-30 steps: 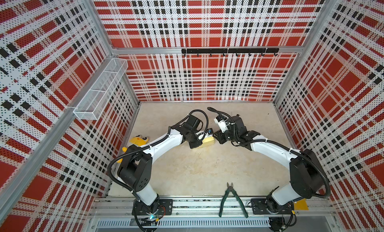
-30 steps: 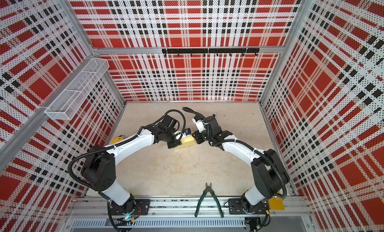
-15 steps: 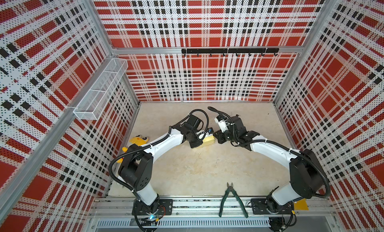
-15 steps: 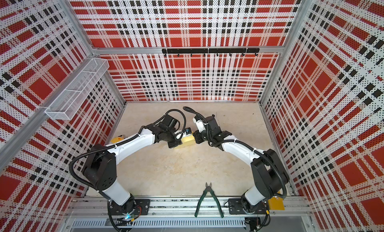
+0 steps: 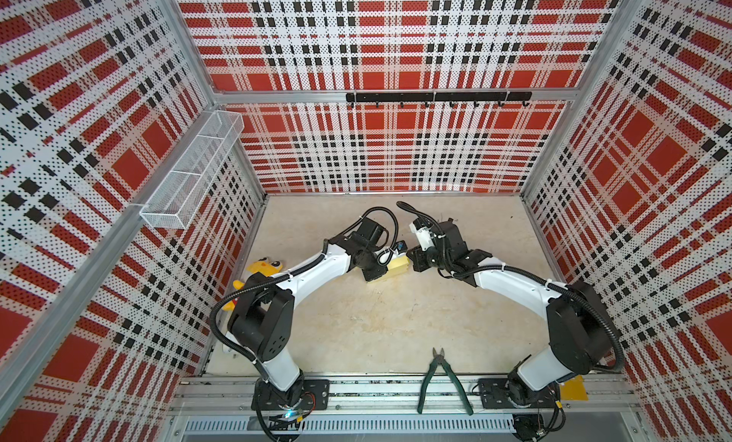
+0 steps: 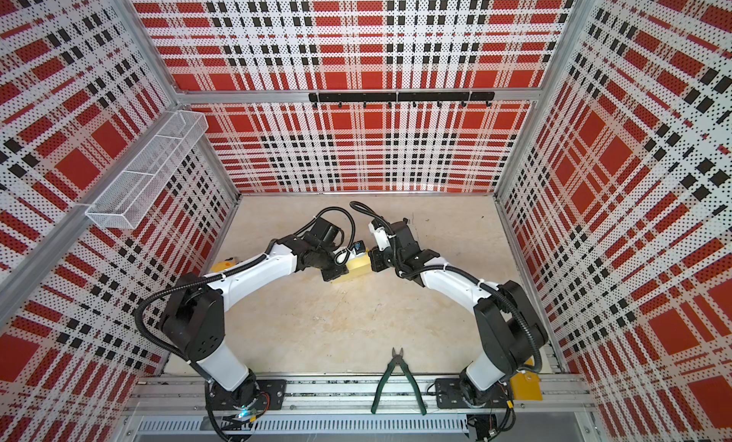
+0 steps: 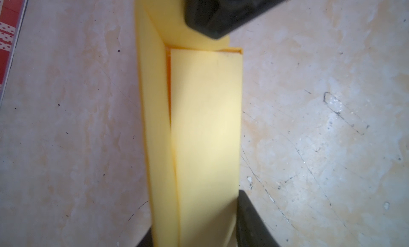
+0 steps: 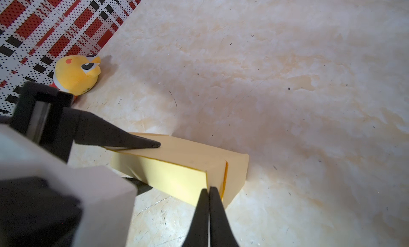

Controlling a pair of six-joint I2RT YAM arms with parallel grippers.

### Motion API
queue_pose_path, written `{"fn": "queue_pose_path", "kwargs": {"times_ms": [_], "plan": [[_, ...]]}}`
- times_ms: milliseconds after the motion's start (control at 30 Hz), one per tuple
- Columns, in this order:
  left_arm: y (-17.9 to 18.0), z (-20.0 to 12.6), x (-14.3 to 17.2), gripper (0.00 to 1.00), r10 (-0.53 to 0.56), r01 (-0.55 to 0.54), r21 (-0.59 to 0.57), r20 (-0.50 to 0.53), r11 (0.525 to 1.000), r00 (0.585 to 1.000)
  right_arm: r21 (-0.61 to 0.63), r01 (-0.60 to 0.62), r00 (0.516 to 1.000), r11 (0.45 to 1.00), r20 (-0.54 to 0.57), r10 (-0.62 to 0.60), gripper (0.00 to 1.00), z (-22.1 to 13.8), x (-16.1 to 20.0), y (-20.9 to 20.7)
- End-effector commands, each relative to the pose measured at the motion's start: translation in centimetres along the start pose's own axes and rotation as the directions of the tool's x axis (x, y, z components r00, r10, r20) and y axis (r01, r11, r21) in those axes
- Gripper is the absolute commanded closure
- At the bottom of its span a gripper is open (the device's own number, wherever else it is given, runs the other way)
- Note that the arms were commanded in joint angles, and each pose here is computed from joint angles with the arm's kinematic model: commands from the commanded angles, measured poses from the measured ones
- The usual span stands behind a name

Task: Assemble paper box
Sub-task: Fold and tuck the lid into the gap.

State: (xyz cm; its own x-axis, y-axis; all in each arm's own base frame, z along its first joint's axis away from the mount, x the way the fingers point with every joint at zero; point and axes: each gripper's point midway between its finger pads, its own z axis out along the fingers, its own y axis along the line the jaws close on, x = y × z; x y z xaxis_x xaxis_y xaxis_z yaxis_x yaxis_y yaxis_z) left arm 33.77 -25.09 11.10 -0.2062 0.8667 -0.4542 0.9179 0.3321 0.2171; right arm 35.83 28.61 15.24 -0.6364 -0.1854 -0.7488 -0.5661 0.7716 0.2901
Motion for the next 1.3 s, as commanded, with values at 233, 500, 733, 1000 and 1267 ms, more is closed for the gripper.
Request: {"fn": "queue_pose_path", "kwargs": {"times_ms": [233, 500, 733, 1000, 1267], "plan": [[-0.9, 1.3, 0.6, 0.66, -0.012, 0.013, 0.055, -0.024, 0.998, 1.000, 0.002, 0.041, 0.999, 0.999, -0.008, -0.041, 0.95, 1.1, 0.4, 0.1], [-1.1, 1.5, 0.6, 0.65, -0.028, 0.030, 0.082, -0.022, 0.996, 0.999, -0.008, 0.059, 0.998, 0.998, -0.020, -0.059, 0.95, 1.9, 0.6, 0.2], [-0.8, 1.7, 0.8, 0.61, -0.039, 0.042, 0.088, -0.028, 0.995, 0.999, -0.003, 0.062, 0.997, 0.998, -0.038, -0.062, 0.95, 2.8, 0.7, -0.2], [-0.2, 1.2, 0.5, 0.48, -0.050, 0.051, 0.079, -0.017, 0.996, 0.999, 0.011, 0.071, 0.996, 0.997, -0.058, -0.070, 0.95, 3.6, 0.5, -0.5], [0.6, 0.2, 0.2, 0.40, -0.073, 0.072, 0.063, 0.009, 0.995, 0.997, 0.017, 0.074, 0.995, 0.997, -0.074, -0.072, 0.96, 4.4, 0.2, -0.7]]}}
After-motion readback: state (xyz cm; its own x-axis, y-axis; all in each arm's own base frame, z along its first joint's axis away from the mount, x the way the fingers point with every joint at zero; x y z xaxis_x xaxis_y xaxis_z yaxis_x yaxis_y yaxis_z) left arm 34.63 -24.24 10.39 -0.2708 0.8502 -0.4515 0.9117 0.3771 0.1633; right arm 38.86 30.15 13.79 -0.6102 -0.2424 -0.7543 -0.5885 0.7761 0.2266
